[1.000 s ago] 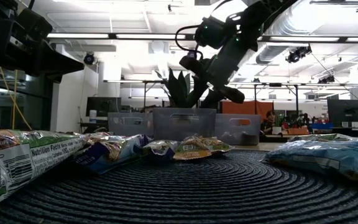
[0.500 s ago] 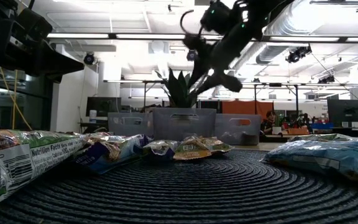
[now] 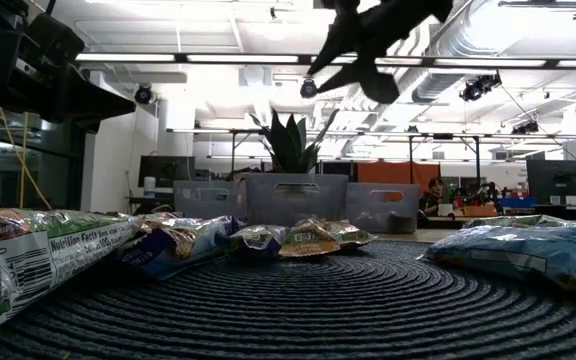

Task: Pick and place Granola Bars by type
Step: Put the yellow granola bar into the left black bin

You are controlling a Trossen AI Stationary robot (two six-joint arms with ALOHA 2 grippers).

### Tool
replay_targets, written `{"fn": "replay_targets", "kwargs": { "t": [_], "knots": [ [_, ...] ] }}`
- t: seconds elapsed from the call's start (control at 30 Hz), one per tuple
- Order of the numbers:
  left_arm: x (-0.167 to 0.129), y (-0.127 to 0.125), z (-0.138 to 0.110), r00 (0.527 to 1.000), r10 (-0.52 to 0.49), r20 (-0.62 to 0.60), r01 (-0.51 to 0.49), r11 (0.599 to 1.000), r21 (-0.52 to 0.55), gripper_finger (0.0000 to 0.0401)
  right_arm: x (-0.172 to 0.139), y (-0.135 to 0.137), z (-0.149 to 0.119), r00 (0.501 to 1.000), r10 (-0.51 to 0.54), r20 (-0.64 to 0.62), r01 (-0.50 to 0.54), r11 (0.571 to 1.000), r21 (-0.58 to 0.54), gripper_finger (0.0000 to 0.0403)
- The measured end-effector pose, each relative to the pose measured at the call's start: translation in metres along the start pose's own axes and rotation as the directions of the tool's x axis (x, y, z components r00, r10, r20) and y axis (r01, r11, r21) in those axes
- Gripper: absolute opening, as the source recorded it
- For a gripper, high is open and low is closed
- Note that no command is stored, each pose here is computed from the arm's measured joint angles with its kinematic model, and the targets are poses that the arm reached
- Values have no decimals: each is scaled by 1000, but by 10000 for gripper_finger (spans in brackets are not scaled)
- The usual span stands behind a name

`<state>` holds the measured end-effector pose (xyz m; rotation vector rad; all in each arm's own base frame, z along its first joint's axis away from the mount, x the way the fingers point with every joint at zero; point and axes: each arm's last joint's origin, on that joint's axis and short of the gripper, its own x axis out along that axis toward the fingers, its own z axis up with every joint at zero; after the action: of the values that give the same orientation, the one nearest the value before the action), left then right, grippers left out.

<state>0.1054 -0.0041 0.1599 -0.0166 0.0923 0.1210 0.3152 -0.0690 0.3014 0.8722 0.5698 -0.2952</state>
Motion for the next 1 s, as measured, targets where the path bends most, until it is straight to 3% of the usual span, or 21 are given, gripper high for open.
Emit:
{"fn": "replay_targets", "kwargs": {
  "t": [0.53, 0.77, 1.0],
  "knots": [
    [0, 0, 0, 1000, 0, -1, 0, 1000, 0, 1, -4, 54, -59, 991, 87, -105, -95, 993, -73, 114],
    [0, 0, 0, 1000, 0, 0, 0, 1000, 0, 1, -7, 70, -87, 992, 41, -117, -47, 997, -56, 114],
    [0, 0, 0, 1000, 0, 0, 0, 1000, 0, 1, -11, 79, -108, 998, -34, -48, 34, 999, -3, 114]
  ]
}}
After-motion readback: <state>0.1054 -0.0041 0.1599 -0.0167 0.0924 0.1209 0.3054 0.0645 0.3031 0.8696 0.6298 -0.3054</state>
